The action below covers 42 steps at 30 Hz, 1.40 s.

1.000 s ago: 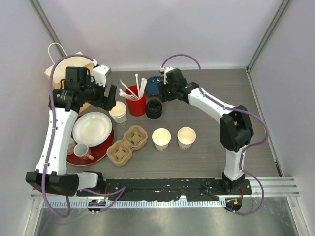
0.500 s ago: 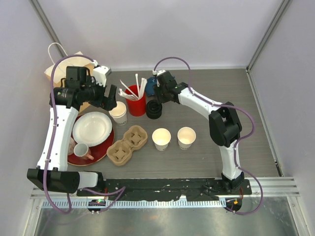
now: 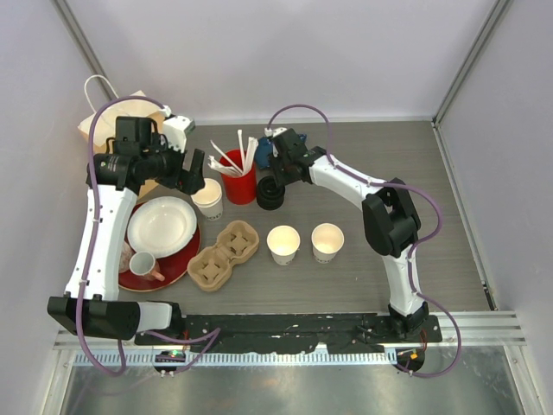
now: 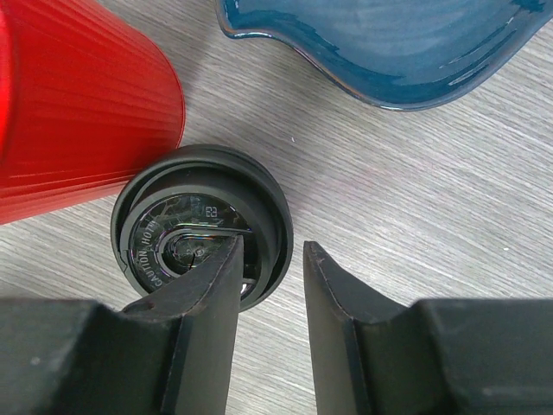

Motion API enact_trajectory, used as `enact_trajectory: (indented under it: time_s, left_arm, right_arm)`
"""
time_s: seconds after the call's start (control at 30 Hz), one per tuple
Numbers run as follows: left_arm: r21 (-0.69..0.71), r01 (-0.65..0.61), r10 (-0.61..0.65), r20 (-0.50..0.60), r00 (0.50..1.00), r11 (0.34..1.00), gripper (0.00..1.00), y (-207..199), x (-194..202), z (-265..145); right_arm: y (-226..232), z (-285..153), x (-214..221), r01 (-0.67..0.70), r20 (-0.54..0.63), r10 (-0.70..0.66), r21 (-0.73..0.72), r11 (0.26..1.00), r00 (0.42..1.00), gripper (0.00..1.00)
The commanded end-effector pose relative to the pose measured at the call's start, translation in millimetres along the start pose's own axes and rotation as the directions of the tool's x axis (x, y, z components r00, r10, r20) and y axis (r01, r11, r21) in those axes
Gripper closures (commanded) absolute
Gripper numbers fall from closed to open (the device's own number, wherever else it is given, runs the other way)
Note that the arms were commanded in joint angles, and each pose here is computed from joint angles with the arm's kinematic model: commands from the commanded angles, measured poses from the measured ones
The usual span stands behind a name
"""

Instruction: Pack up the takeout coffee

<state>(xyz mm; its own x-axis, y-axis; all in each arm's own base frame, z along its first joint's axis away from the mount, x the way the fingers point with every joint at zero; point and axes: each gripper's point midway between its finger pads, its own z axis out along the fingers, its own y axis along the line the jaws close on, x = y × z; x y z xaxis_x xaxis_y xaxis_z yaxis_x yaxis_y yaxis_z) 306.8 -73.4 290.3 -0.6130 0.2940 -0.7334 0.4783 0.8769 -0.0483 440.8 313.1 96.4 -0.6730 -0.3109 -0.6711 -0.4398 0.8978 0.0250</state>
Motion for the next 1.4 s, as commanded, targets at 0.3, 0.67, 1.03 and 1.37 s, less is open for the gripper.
enact_trajectory:
  time_s: [0.3, 0.67, 1.03, 1.37]
  left_arm:
    - [0.003, -0.009, 0.009, 0.029, 1.000, 1.000, 0.09, -0.5, -6.6, -6.0]
    - [0.011, -0.015, 0.015, 0.029, 0.999, 1.000, 0.09, -1.7, -6.9, -5.7]
    - [0.016, -0.017, 0.016, 0.033, 0.999, 1.000, 0.09, -2.5, -7.8, -6.4]
    - [0.042, -0.016, 0.015, 0.029, 0.999, 0.999, 0.09, -7.8, -6.1, -6.7]
  right_arm:
    - [8.4, -16.3, -13.5, 0.003, 0.034, -0.002, -0.033, 0.999, 0.999, 0.67]
    - [8.2, -32.1, -28.2, 0.006, 0.075, -0.003, -0.036, 0.999, 0.997, 0.99]
    - [4.0, -59.3, -43.2, 0.014, 0.121, -0.011, -0.021, 1.000, 0.993, 0.99]
    - [-0.2, -83.7, -48.2, 0.057, 0.107, -0.056, -0.008, 0.998, 0.993, 0.99]
